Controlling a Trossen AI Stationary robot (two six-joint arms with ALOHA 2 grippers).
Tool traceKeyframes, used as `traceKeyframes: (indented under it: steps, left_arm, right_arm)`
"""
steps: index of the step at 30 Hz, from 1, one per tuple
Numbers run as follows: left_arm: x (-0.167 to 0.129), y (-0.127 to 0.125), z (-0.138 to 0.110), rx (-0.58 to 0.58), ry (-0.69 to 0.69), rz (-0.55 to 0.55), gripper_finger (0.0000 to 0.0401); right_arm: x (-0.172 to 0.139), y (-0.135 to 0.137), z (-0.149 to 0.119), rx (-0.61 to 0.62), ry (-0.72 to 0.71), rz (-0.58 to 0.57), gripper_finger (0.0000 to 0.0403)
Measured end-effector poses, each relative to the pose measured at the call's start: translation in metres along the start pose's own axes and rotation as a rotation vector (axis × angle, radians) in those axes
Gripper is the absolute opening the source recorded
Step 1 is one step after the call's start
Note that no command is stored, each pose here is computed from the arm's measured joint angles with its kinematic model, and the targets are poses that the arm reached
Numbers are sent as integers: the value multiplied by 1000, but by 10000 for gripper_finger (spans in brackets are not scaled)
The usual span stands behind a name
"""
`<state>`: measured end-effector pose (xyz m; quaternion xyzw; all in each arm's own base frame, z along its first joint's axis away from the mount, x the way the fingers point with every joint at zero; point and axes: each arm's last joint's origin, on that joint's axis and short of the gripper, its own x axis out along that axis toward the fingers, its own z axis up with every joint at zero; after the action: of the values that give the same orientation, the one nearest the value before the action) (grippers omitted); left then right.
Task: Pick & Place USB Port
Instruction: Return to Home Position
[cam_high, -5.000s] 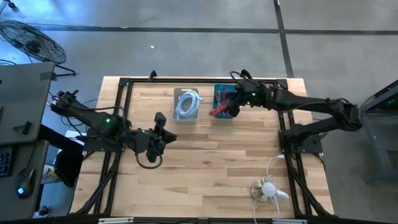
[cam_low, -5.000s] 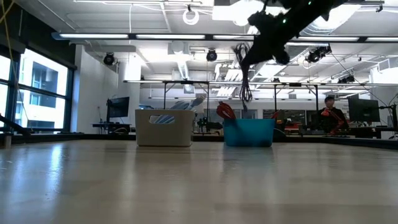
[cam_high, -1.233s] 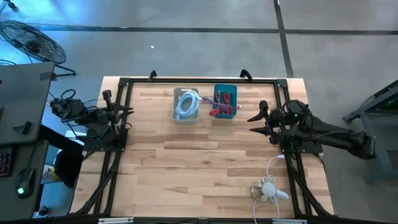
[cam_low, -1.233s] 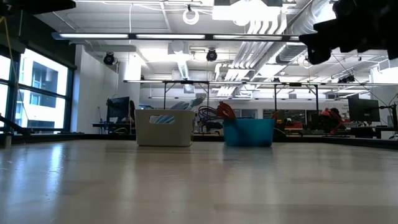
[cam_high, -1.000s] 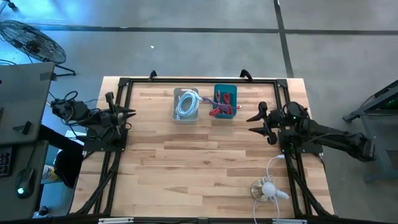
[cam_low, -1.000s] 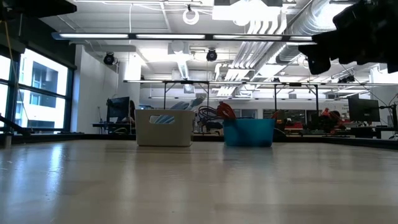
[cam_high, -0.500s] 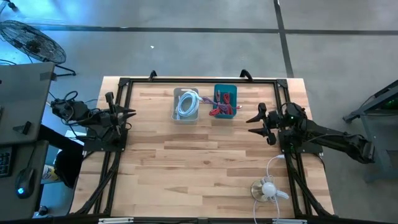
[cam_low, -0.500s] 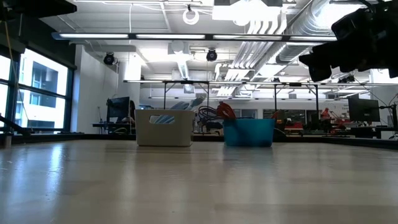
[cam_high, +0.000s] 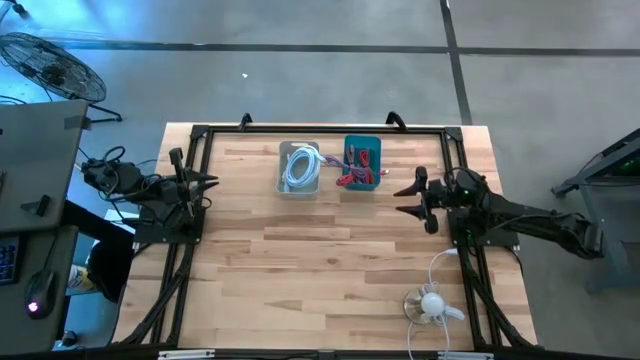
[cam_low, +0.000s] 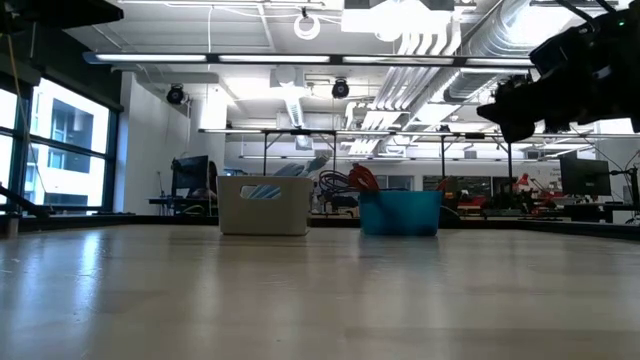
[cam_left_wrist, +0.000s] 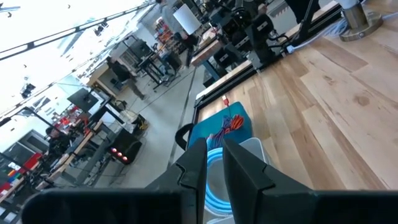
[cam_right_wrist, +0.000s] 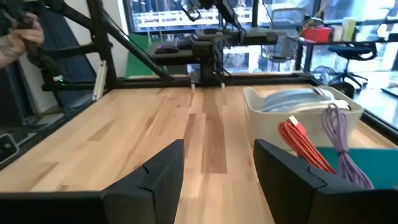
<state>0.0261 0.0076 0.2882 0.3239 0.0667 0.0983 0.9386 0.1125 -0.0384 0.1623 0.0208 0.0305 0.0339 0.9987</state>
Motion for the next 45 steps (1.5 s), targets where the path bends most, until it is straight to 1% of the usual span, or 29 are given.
traceKeyframes:
  steps: [5,12,15,18,19,22,24,28,33,37,42,45]
  left_arm:
    - [2,-4,-2,5,7,-7,49]
    - [9,-13,-6,14,17,-12,49]
    - [8,-11,-7,-23,48,41,49]
    - [5,-9,-11,-118,84,127,49]
    - [7,-11,-13,-130,101,144,49]
    - [13,-20,-18,-140,128,152,49]
    - [17,-24,-17,-154,91,147,49]
    - [25,-37,-21,-132,51,101,49]
    - [36,-54,-27,-110,20,82,49]
    - [42,-64,-29,-92,-51,57,49]
    - [46,-74,-32,-79,-124,-27,49]
    - [48,-81,-37,-60,-124,-67,49]
  right_arm:
    - [1,2,0,-8,4,12,186]
    - [1,3,-6,16,52,17,185]
    - [1,3,-7,24,69,17,186]
    - [1,3,-8,27,75,17,185]
    - [1,3,-8,27,75,17,186]
    - [1,3,-8,27,75,17,186]
    - [1,3,-8,27,74,17,185]
    - [1,3,-8,27,74,17,185]
    - [1,3,-8,27,74,17,186]
    - [1,3,-8,27,74,17,186]
    - [1,3,-8,27,74,17,186]
    - [1,3,-8,27,75,17,185]
